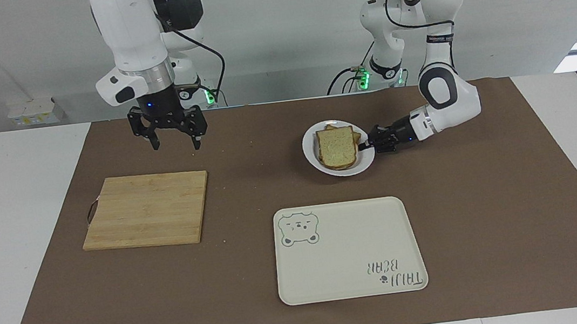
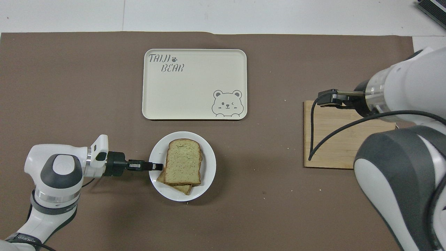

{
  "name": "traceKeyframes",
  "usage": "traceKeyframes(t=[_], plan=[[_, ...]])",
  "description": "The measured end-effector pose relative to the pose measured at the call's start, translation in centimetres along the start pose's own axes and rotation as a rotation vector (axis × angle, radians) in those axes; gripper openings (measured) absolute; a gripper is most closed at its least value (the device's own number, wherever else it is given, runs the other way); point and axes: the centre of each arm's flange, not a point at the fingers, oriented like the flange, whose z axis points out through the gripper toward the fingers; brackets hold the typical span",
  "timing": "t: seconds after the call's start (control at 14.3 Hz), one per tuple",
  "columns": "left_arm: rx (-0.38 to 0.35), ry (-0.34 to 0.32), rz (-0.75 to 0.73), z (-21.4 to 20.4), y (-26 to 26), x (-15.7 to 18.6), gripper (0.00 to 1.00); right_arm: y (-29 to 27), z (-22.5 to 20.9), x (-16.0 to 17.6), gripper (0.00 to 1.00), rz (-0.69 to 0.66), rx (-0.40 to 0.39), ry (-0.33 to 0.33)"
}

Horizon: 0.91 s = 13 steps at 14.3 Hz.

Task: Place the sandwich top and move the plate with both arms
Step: 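Slide the plate with the left gripper onto the bear tray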

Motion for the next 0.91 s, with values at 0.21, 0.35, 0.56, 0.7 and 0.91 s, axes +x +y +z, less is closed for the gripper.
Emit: traceKeyframes(t=[0.21, 0.35, 0.56, 0.7, 0.91], plan=[[-0.009, 0.028, -0.007, -1.1, 1.5, 2.7, 0.07, 0.9, -1.5, -0.6, 1.00, 0.000, -0.012, -0.018], [-0.007, 0.049, -0.011, -1.8, 2.3, 5.2, 0.07, 2.5, -2.9, -0.7, 1.00, -0.015, -0.025, -0.050], [0.008, 0.074, -0.036, -2.9, 2.8, 8.9, 0.07, 6.5, -5.7, -0.9, 1.00, -0.014, -0.035, -0.072], [0.046, 0.070, -0.055, -3.6, 3.5, 11.8, 0.07, 8.8, -7.5, -1.5, 1.00, 0.017, -0.035, -0.065], [0.089, 0.074, -0.114, -4.1, 4.4, 15.8, 0.07, 11.4, -8.3, -1.8, 1.00, 0.035, -0.026, -0.061]])
